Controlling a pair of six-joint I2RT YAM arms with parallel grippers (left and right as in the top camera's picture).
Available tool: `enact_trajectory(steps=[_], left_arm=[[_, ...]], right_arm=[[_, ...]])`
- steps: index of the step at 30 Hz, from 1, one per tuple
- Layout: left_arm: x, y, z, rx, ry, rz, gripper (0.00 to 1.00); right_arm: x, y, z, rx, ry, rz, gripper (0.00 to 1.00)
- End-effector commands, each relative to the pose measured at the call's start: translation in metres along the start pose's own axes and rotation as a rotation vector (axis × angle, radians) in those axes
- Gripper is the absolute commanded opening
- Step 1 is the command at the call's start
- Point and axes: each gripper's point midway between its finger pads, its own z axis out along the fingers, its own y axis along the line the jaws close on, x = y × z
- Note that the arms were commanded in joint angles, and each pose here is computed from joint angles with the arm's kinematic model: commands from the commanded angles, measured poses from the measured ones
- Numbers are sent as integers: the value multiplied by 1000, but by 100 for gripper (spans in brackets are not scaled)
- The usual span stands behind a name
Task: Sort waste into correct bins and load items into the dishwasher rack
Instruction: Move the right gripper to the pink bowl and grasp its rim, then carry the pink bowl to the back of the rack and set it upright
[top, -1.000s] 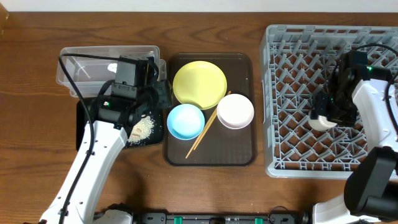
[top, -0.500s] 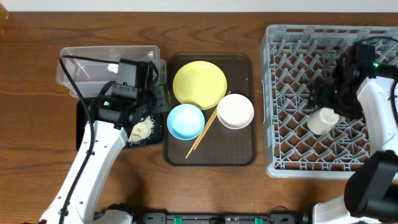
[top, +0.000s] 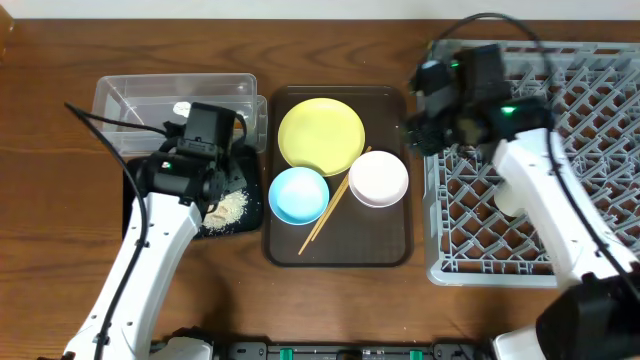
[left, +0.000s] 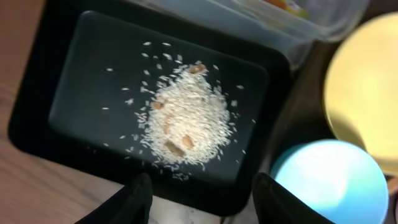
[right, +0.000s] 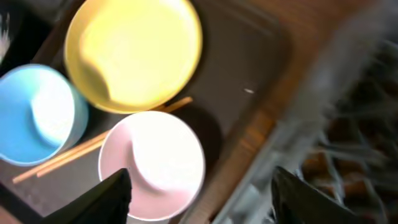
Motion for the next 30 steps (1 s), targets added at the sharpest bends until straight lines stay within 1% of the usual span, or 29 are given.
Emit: enact_trajectory(steps=[1,2,3,11,14,17,19,22,23,26,30], left_arm=[[-2,13,5,-54,-5,-57,55],[-2,13,5,-54,-5,-58,55],[-2,13,5,-54,-5,-57,55],[-2,13,5,-52,-4,-57,55],[-1,13,5,-52,-4,-57,55],[-2,13,5,-52,-4,-57,55],[-2,13,5,-52,-4,-57,55],[-1,13,5,-51,-4,-57,55],[-1,13,5,-51,-4,-57,55],[-1,13,5,-51,-4,-57,55],[-1,12,5,-47,-1,-58,55]], right_arm=[[8,6,29,15,74,-101,67],[12,9,36,8,92,-118,62],[16,12,45,-3,118,-137,60],[49,17,100,-30,261,-152,59],[60,10,113,-5,305,-146,52],[67,2,121,36,337,-132,40],[68,1,121,40,339,-132,23],[67,-1,120,46,337,-130,3],[67,-2,119,55,338,-124,1],[66,-11,115,111,338,-88,1],[51,-23,92,206,291,-70,1]])
